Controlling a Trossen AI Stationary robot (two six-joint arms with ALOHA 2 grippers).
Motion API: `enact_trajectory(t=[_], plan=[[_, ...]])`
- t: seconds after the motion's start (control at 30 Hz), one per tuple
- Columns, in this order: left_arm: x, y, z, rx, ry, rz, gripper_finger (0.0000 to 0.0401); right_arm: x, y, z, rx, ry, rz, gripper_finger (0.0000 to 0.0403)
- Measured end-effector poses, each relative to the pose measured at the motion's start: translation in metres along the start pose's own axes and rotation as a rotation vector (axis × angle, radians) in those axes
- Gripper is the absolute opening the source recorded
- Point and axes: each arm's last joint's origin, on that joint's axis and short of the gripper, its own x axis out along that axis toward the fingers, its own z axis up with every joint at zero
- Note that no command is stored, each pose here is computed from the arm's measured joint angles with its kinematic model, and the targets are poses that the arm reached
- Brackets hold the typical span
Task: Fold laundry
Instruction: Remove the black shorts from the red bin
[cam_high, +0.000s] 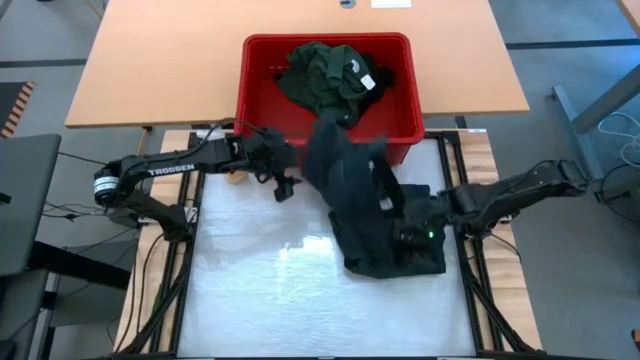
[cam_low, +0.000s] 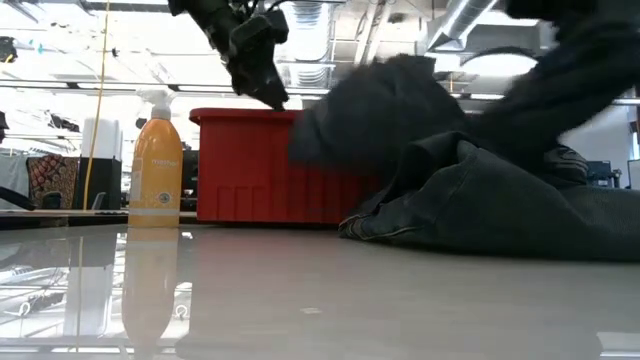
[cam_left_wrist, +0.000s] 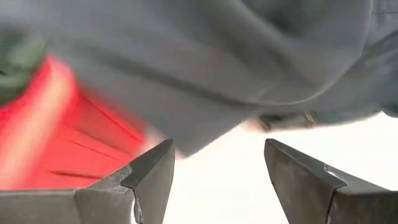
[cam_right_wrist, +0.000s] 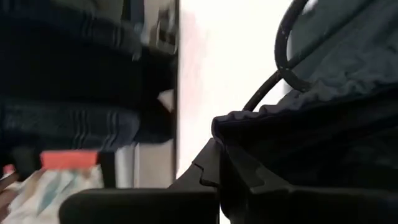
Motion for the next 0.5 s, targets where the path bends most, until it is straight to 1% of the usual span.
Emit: enact_trajectory(t=[0.1,0.17,0.23,0.3,0.37,0.5], plan=[[0.008,-0.011,-0.012,-0.024,0.032,-0.046,0.0238,0.015,0.012,-0.010,0.045,0.078,0.023,0.0023],[0.014,-0.019,-0.019,-0.030,0.041,-0.068,0.0238,0.021,0.020,-0.015,0.057,0.096,0.039,0.0026],[0.018,-0.028,-0.025,-0.038,0.040,-0.088,0.0238,0.024,0.024,-0.020,0.082,0.090,0.011,0.0032],[0.022,-0.035,-0.027,-0.048,0.008,-0.108,0.0238,0.025,0.027,-0.023,0.112,0.062,-0.023,0.0039],[0.025,-0.043,-0.028,-0.042,-0.030,-0.128,0.0238,0.025,0.029,-0.027,0.117,0.047,-0.049,0.0047],[0.030,-0.052,-0.026,-0.016,-0.183,-0.136,0.0238,0.026,0.029,-0.030,0.098,0.039,-0.083,0.0054]])
